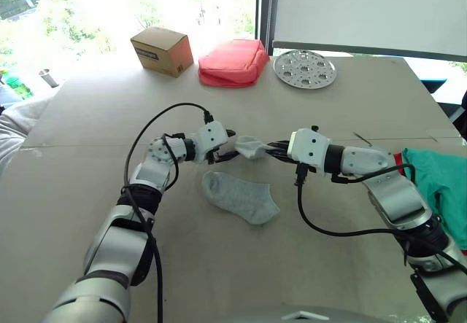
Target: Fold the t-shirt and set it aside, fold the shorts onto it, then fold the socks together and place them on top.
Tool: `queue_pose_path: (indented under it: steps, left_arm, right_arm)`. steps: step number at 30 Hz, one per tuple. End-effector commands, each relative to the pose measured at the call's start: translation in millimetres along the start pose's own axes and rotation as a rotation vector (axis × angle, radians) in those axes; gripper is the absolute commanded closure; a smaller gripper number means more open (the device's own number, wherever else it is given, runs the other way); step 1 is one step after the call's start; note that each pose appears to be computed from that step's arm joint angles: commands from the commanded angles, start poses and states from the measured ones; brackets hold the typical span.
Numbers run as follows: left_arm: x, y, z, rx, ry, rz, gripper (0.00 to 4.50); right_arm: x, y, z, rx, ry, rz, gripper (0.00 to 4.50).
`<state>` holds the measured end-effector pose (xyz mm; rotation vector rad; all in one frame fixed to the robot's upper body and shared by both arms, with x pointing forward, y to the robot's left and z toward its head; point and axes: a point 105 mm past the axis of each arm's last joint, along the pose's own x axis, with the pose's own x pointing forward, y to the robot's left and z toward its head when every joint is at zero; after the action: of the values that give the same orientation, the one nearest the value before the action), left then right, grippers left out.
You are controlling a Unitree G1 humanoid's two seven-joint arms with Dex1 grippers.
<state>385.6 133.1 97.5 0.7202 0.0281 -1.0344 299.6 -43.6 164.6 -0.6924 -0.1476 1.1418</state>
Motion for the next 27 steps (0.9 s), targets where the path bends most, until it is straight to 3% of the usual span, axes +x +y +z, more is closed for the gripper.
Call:
queue_pose_path:
  steps: [1, 5, 6, 10, 13, 15, 17, 22, 27]
  left_arm:
    - [4, 5, 15, 0.078, -0.053, -0.006, 2.29]
    - [-4, 13, 21, 0.14, -0.073, 0.004, 4.26]
    - [-11, 19, 23, 0.167, -0.078, 0.024, 4.45]
    - [-52, 35, 36, 0.281, -0.105, 0.101, 4.45]
    - [-86, 35, 44, 0.305, -0.107, 0.173, 4.45]
    - [-112, 26, 50, 0.31, -0.1, 0.241, 4.45]
    - [-132, 2, 56, 0.323, -0.088, 0.284, 4.45]
    - [-146, -37, 46, 0.32, 0.009, 0.305, 4.45]
    - [-141, -52, 38, 0.338, 0.056, 0.32, 4.45]
  right_arm:
    - [-8, -10, 10, -0.03, -0.028, -0.053, 4.5]
    - [-12, -14, 6, -0.027, -0.02, -0.077, 4.5]
    - [-13, -15, 5, -0.027, -0.021, -0.085, 4.5]
    - [-22, -15, 9, -0.063, -0.063, -0.096, 4.5]
    - [-27, 1, 13, -0.073, -0.114, -0.031, 4.5]
    - [-29, 17, 15, -0.065, -0.145, 0.015, 4.5]
    - [-30, 35, 13, -0.072, -0.154, 0.079, 4.5]
    - [-28, 56, 6, -0.091, -0.159, 0.166, 4.5]
    - [-26, 76, -5, -0.173, -0.15, 0.256, 4.5]
